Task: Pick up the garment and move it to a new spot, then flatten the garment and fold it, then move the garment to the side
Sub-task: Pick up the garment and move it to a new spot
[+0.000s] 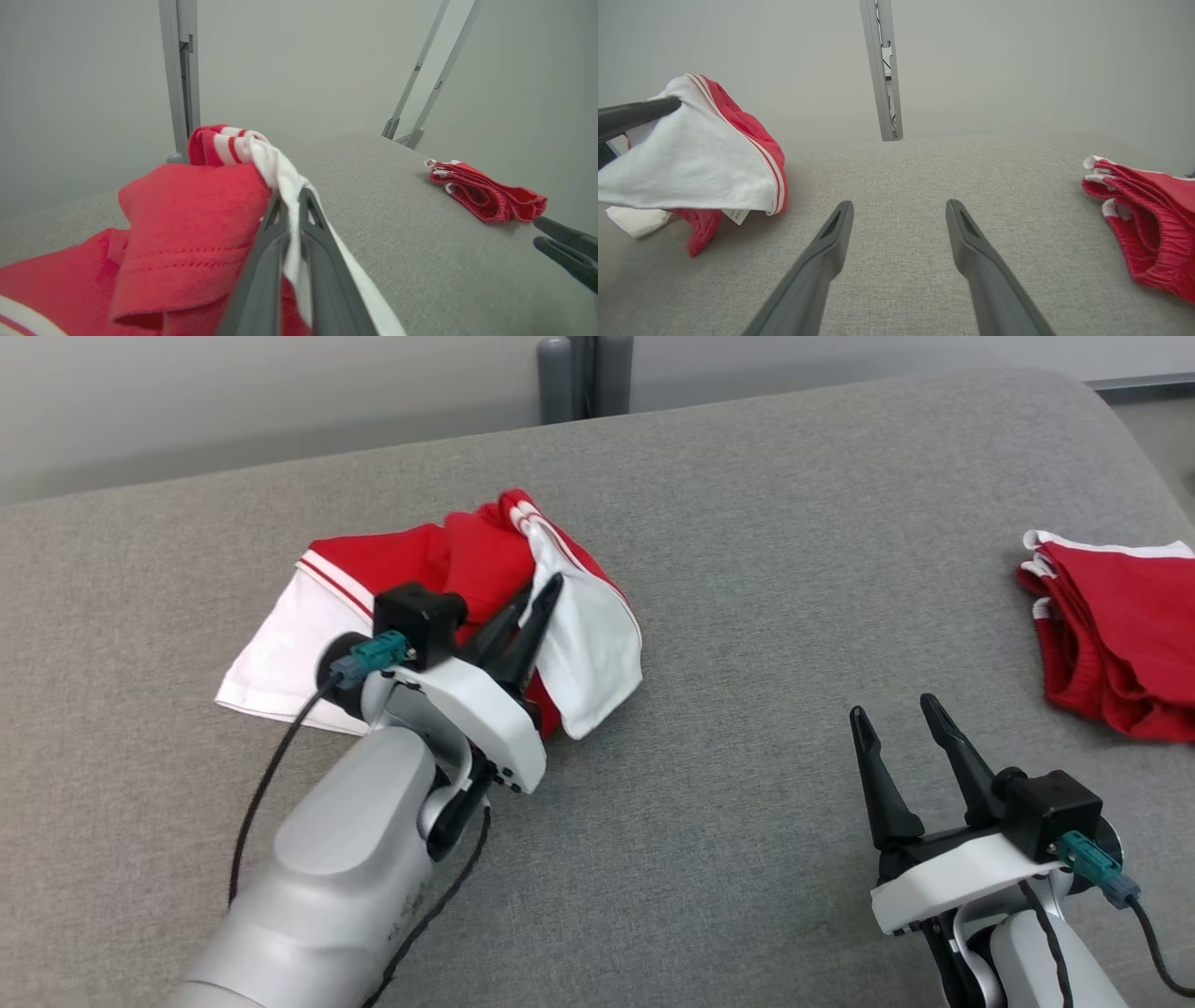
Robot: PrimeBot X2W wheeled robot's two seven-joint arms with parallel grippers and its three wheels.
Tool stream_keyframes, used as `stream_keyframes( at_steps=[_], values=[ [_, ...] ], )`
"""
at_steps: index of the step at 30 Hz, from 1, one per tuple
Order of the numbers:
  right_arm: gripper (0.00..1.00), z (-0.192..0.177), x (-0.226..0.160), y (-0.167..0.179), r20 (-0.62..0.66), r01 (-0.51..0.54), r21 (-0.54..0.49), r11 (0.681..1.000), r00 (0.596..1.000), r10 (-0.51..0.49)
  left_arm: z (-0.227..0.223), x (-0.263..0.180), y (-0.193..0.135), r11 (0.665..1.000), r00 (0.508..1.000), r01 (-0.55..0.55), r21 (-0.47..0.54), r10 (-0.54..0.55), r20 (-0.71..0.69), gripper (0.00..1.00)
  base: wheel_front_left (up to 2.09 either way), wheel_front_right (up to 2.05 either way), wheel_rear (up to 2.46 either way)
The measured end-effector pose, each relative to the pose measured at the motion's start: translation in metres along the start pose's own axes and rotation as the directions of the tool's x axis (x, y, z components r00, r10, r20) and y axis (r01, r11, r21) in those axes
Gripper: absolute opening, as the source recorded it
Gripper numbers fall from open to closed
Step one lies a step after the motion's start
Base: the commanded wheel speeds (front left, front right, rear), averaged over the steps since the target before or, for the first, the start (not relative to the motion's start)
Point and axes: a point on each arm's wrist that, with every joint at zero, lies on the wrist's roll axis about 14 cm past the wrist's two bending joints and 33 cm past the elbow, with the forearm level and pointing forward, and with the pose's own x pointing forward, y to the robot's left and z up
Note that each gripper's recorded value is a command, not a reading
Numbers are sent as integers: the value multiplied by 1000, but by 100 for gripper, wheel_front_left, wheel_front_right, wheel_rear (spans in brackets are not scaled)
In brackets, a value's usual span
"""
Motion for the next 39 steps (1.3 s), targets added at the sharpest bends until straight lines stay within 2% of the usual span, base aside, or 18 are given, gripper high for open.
stream_keyframes(
  at_steps=[5,8,10,16,21,29,32,39],
  values=[
    [100,6,-11,-10,14,33,-1,999,999,-33,-26,1,-49,994,992,112,-14,-112,-60,0,0,0,0],
    [100,8,-13,-12,19,40,2,999,999,-40,-39,-5,-59,992,988,125,-22,-126,-90,0,0,0,0],
    [100,9,-13,-12,23,40,3,999,999,-40,-45,-11,-51,995,991,91,-32,-94,-100,100,0,0,0],
    [100,13,-14,-4,34,20,10,1000,999,-21,-51,-38,-16,997,993,-72,-19,70,-91,100,0,0,0],
    [100,17,-15,5,48,-4,17,1000,999,3,-55,-80,22,972,970,-233,18,233,-74,100,0,0,0],
    [100,15,-26,19,42,-39,18,999,998,38,-54,-152,63,895,895,-445,30,445,-26,100,0,0,0],
    [100,14,-32,28,41,-61,13,998,997,61,-54,-188,74,848,848,-530,28,530,-7,100,0,0,0],
    [100,12,-38,43,35,-105,10,994,994,104,-44,-236,87,771,771,-636,36,634,58,100,0,0,0]
  ],
)
